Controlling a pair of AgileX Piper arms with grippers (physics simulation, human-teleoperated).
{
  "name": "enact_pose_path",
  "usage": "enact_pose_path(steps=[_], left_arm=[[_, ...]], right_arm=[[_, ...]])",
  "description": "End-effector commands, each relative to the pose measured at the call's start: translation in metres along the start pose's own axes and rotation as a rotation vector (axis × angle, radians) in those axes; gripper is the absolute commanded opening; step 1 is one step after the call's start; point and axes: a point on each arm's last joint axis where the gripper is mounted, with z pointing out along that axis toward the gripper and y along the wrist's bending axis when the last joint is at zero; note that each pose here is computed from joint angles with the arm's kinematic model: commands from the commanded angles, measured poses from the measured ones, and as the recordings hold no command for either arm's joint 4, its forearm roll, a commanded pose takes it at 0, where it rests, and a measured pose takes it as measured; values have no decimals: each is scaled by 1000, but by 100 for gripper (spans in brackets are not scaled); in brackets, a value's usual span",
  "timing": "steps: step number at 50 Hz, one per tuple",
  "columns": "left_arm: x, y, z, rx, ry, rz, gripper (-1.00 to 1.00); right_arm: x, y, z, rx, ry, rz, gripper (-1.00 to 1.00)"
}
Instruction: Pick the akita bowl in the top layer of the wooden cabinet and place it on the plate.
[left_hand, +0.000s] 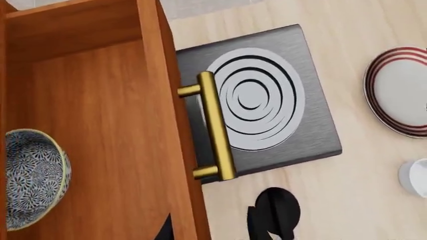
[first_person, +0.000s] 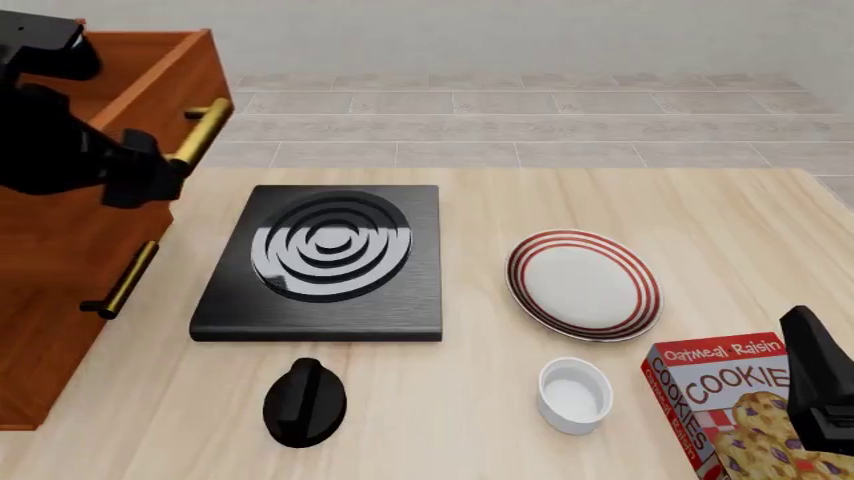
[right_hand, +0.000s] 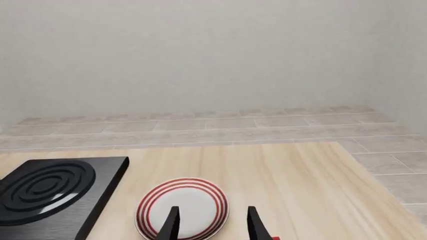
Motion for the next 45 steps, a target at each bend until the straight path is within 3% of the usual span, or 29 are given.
enact_pose_path(steps=[1,10,45], left_arm=[[-4,-13,9,54,32,26,100],[-18,-16,1,63,0,41,100],[-38,-32,-12,111,-50,68,100]], right_arm=[[0,0,0,1,-2,1,100],[-1,0,0,1,-3,0,100],[-1,0,0,1,-3,-3,100]])
